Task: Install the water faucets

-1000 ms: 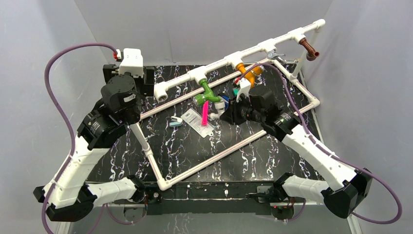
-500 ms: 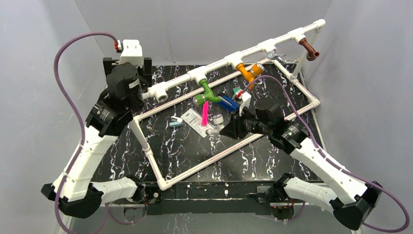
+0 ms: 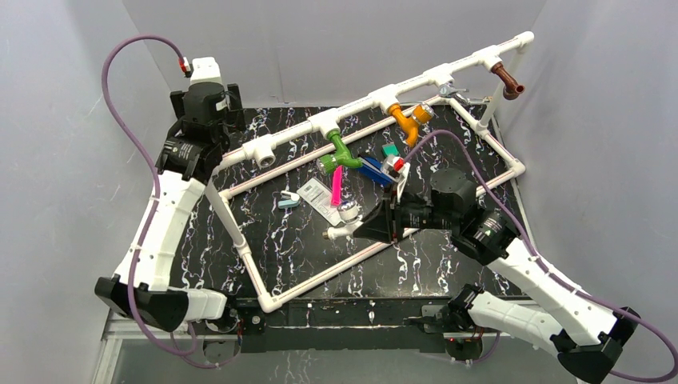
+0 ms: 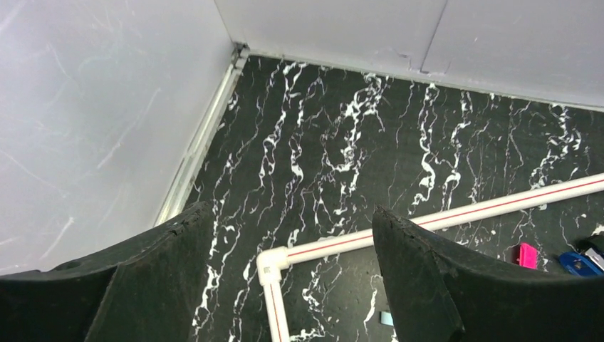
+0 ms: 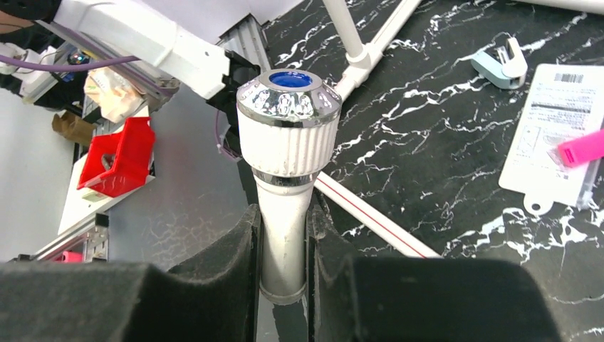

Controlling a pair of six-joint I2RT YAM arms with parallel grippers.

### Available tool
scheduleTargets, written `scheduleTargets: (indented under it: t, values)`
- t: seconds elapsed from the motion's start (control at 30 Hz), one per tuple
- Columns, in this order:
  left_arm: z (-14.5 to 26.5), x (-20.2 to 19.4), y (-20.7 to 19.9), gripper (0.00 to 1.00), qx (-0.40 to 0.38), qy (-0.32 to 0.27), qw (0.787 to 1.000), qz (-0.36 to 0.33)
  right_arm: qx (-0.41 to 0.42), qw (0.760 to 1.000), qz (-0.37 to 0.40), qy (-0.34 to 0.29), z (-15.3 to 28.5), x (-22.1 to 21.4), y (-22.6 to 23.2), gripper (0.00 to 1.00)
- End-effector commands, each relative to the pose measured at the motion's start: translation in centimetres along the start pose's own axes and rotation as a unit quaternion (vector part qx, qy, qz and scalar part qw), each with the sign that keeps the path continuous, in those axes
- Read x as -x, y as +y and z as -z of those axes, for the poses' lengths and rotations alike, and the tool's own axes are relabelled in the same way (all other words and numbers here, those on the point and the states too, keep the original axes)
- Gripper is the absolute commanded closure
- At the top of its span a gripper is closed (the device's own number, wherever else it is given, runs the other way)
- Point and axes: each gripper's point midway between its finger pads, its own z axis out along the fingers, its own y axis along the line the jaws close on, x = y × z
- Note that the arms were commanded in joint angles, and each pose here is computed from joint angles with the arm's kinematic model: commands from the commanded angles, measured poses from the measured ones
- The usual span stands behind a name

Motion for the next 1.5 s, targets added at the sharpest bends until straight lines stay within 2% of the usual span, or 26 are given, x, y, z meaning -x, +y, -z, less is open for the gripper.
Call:
scheduleTargets:
  t: [0.0,0.17,0.47,0.87,1.13,1.33,1.47]
  values:
    - [-1.3,-2.7,-0.4,0.21,-0.015,0.045,0.998,0.034,0.036,0.996,0.048,-0.066,0.1,4.7,3.0,0.99]
    - [-1.8,-3.8,-1.1,0.22,-0.024,0.061,0.997,0.047,0.014,0.992,0.071,-0.101,-0.7,7.0,3.4,0.99]
    - [-1.4,-5.4,-1.0,0.22,-0.024,0.075,0.995,0.062,-0.075,0.980,0.101,-0.157,-3.5,10.2,3.1,0.99]
    - [-1.5,-7.9,-0.5,0.24,-0.003,0.075,0.994,0.079,-0.192,0.935,0.160,-0.251,-4.9,12.4,3.5,0.99]
    - [-1.9,-9.9,-0.6,0.24,0.001,0.083,0.994,0.073,-0.188,0.908,0.213,-0.307,-5.7,13.2,4.7,0.99]
    - [-2.0,-10.4,-0.3,0.24,0.009,0.076,0.994,0.076,-0.204,0.891,0.253,-0.318,-6.6,12.7,5.7,0.99]
    - [-2.3,-10.9,-0.3,0.24,0.012,0.077,0.994,0.077,-0.225,0.863,0.306,-0.333,-6.5,12.7,6.3,0.99]
